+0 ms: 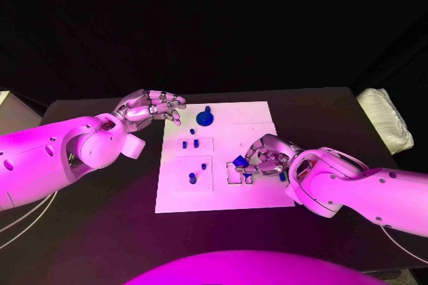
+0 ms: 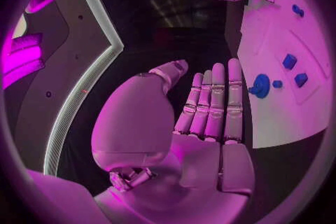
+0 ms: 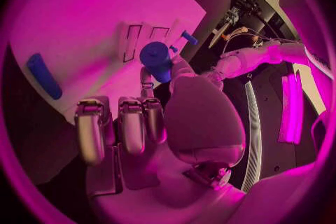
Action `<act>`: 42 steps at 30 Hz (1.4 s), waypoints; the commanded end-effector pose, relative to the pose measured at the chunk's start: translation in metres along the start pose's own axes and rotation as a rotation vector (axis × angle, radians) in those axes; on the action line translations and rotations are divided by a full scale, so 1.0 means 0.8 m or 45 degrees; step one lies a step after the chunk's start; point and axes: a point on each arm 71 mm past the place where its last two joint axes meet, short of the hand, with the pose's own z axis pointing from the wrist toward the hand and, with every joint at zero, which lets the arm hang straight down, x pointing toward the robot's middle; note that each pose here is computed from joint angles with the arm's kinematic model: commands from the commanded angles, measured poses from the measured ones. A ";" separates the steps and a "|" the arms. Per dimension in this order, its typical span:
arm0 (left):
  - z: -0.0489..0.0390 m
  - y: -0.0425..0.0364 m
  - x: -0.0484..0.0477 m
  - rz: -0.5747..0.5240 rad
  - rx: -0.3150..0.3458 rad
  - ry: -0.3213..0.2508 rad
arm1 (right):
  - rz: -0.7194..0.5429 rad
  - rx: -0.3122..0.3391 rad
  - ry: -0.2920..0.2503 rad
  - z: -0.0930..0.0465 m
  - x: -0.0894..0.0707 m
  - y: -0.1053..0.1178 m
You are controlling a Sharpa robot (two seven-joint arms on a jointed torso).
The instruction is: Assemble the parts on the task board
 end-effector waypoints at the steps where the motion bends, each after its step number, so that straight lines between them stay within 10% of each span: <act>1: 0.001 -0.0001 0.003 -0.016 0.000 0.021 | -0.029 0.013 0.073 0.003 0.008 0.001; 42: -0.002 0.0011 -0.002 -0.013 -0.021 0.012 | -0.253 0.033 0.025 0.016 0.015 0.011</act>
